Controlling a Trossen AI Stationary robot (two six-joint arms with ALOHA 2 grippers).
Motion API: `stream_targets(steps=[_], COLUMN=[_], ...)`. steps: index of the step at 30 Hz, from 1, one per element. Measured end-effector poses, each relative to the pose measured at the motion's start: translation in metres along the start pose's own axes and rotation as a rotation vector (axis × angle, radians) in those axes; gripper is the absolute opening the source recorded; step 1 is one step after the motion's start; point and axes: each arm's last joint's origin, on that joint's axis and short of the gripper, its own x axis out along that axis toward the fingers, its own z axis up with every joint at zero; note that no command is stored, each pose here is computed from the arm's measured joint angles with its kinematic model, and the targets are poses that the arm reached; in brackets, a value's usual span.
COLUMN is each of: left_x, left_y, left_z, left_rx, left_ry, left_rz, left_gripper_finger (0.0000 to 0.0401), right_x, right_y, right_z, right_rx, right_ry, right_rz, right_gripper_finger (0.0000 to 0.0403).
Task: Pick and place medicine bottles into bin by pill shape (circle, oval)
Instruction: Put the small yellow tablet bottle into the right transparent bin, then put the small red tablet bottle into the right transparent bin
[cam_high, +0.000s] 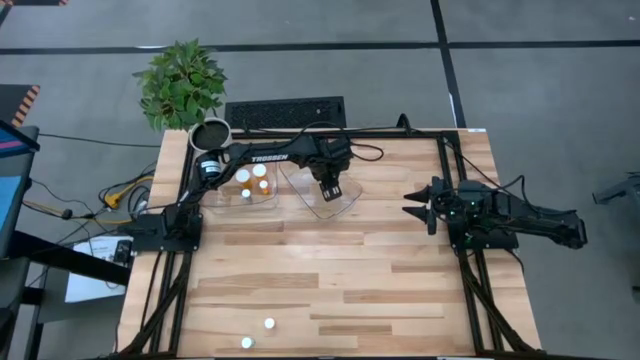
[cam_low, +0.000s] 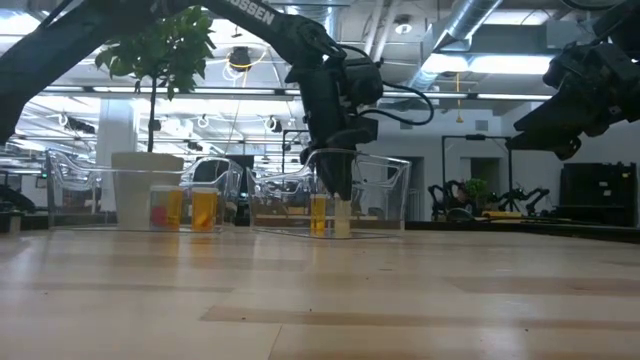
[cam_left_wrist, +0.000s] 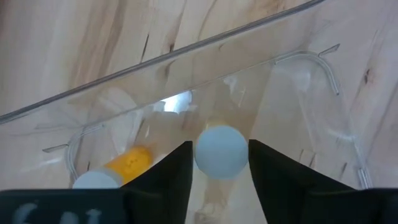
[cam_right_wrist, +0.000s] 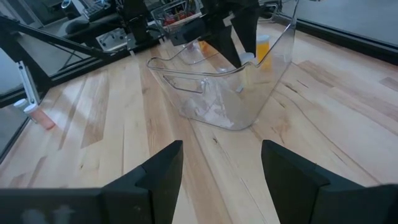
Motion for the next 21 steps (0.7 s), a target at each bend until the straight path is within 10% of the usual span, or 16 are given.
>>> stream_targets(steps=[21], left_x=[-0.011], left_y=[0.002], left_z=[0.0], left_rx=[0.02], left_ry=[-0.01], left_rz=[0.047], left_gripper_finger=[0.0234], right_x=[0.0], right_y=[0.0], right_z=[0.0], right_rx=[0.0], right_ry=[0.0], right_rz=[0.0], right_gripper_finger=[0.0225])
